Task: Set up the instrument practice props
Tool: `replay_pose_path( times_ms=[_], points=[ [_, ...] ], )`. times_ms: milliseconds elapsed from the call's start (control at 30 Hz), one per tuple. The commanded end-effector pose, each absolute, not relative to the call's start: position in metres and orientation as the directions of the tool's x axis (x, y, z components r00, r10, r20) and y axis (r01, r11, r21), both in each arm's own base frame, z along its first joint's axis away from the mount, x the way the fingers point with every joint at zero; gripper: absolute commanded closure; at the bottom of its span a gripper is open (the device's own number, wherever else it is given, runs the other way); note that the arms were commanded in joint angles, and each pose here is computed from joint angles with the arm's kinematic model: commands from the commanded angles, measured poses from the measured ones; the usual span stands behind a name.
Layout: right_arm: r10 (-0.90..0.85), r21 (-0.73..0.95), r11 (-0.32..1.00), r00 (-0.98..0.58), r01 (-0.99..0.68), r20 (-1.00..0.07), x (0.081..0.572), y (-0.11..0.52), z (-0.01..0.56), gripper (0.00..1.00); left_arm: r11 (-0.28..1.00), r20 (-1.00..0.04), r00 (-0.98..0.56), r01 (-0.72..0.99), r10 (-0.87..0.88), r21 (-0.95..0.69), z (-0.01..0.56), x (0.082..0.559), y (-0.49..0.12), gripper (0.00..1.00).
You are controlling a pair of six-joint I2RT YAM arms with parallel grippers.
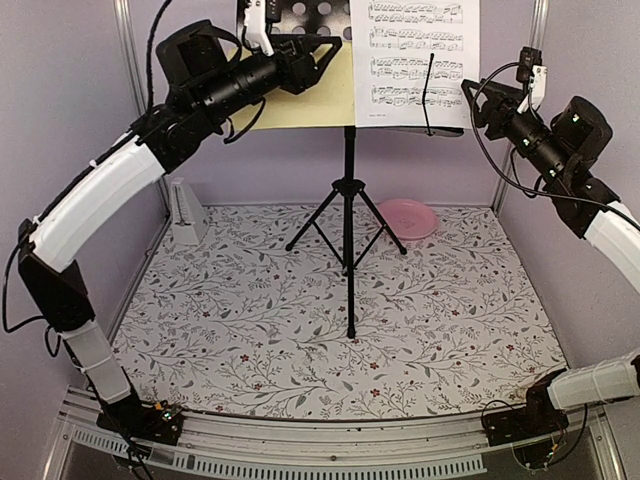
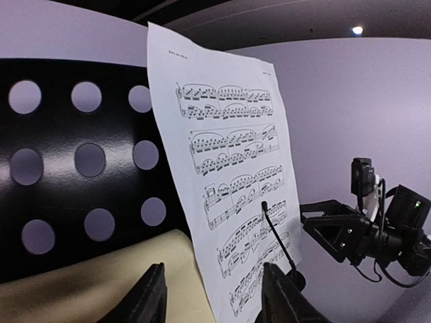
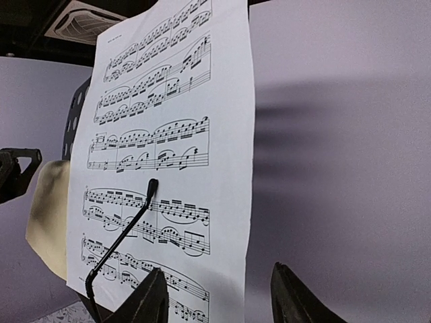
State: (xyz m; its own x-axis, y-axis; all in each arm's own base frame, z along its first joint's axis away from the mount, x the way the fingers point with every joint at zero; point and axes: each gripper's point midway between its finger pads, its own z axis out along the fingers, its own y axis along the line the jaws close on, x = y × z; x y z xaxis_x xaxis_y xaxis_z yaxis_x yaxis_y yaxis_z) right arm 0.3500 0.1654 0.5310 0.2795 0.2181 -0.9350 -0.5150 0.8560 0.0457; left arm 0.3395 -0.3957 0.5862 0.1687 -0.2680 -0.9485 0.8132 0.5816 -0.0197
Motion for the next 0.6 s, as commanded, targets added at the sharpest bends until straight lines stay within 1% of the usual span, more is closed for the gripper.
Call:
replay_pose_path(
  times_ms=[0, 200, 267, 400, 567],
  points=[
    [0.234, 0.049, 0.865, 0.314, -0.5, -0.92, 0.337, 0.155, 0.542, 0.45, 0.63, -0.924, 0.205, 0.775, -0.323, -0.048, 0.609, 0.309, -0.347, 0.49],
    [0.247, 0.057, 0.862, 0.319, -0.503, -0.915, 0.327, 0.151, 0.544, 0.39, 0.683, -0.938, 0.121, 0.716, -0.324, -0.144, 0.557, 0.296, -0.307, 0.4],
    [0.247, 0.062, 0.866, 0.317, -0.496, -0.916, 0.327, 0.149, 0.543, 0.38, 0.714, -0.945, 0.091, 0.678, -0.315, -0.173, 0.538, 0.298, -0.296, 0.39],
    [0.239, 0.062, 0.87, 0.31, -0.489, -0.92, 0.33, 0.149, 0.54, 0.38, 0.746, -0.955, 0.027, 0.631, -0.294, -0.212, 0.499, 0.297, -0.282, 0.4],
    [0.243, 0.065, 0.868, 0.306, -0.493, -0.921, 0.328, 0.149, 0.539, 0.38, 0.719, -0.96, -0.015, 0.66, -0.279, -0.219, 0.458, 0.28, -0.278, 0.44]
  ],
)
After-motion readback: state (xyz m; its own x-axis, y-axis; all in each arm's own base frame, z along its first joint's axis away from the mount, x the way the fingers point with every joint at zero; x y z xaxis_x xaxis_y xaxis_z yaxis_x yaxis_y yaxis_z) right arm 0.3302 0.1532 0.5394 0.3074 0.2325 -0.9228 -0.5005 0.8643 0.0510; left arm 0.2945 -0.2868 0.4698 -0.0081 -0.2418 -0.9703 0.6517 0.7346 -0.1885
